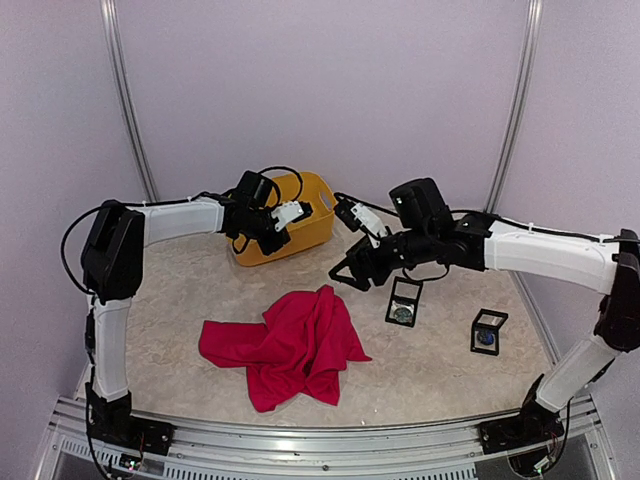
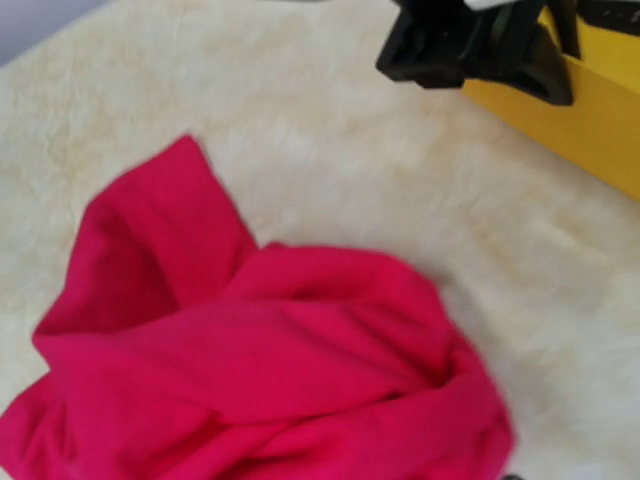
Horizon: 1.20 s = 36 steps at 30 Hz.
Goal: Pin the brooch onto the clothing
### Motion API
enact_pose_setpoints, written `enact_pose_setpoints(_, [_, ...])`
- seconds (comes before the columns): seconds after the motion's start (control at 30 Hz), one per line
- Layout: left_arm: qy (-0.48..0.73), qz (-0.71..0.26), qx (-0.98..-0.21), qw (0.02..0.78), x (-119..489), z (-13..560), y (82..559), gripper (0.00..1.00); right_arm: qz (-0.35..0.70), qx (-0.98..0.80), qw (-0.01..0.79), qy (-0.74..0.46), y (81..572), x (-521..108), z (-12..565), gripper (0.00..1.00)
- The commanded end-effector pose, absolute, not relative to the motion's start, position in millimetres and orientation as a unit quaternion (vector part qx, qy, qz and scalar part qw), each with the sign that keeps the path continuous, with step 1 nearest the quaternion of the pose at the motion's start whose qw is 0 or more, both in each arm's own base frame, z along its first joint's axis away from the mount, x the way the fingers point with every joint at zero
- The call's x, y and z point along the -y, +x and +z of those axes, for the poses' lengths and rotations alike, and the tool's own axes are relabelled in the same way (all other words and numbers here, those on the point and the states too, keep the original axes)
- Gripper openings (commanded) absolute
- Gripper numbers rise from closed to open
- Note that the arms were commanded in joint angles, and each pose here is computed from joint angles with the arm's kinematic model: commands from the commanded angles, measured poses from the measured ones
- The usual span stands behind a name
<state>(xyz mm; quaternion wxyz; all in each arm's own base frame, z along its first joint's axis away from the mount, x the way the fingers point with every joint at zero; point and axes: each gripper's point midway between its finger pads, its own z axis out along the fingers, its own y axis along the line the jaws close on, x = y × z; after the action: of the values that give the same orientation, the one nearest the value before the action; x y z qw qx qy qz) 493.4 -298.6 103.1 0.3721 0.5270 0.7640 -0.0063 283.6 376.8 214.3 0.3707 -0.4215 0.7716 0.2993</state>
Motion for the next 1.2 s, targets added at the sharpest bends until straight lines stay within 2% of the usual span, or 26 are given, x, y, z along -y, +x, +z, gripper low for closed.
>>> enact_pose_setpoints(0.0, [0.454, -0.041, -0.812, 0.365, 277, 119, 503, 0.00, 0.223, -0.780, 0.427, -0.400, 307, -331, 250, 0.72])
enact_pose_setpoints(0.1, [0.357, -0.038, -0.865, 0.350, 232, 123, 514, 0.00, 0.193, -0.786, 0.453, -0.373, 325, -288, 262, 0.73])
enact_pose_setpoints(0.23, [0.165, -0.030, -0.935, 0.312, 131, 112, 523, 0.00, 0.159, -0.795, 0.473, -0.344, 347, -237, 266, 0.76])
enact_pose_setpoints(0.47, [-0.046, -0.033, -0.956, 0.289, -9, 90, 518, 0.00, 0.124, -0.822, 0.446, -0.331, 370, -198, 244, 0.77])
enact_pose_setpoints(0.6, [-0.068, -0.020, -0.948, 0.311, -34, 94, 528, 0.00, 0.114, -0.835, 0.418, -0.338, 372, -192, 224, 0.77])
enact_pose_setpoints(0.9, [-0.051, -0.001, -0.934, 0.354, -42, 117, 569, 0.00, 0.112, -0.841, 0.348, -0.399, 356, -190, 177, 0.81])
enact_pose_setpoints(0.93, [-0.042, -0.005, -0.933, 0.357, -39, 119, 573, 0.14, 0.104, -0.845, 0.338, -0.401, 356, -187, 170, 0.81])
enact_pose_setpoints(1.0, [-0.021, -0.022, -0.928, 0.372, -30, 124, 577, 0.71, 0.093, -0.852, 0.320, -0.404, 356, -183, 157, 0.82])
enact_pose_setpoints(1.03, [-0.017, -0.023, -0.920, 0.390, -26, 132, 578, 0.93, 0.092, -0.854, 0.311, -0.407, 355, -182, 151, 0.81])
enact_pose_setpoints(1.07, [-0.005, -0.017, -0.909, 0.417, -22, 143, 581, 0.98, 0.096, -0.853, 0.303, -0.414, 353, -183, 146, 0.81])
enact_pose_setpoints(1.17, [-0.013, 0.058, -0.851, 0.522, -15, 203, 564, 0.99, 0.087, -0.854, 0.287, -0.425, 357, -183, 130, 0.79])
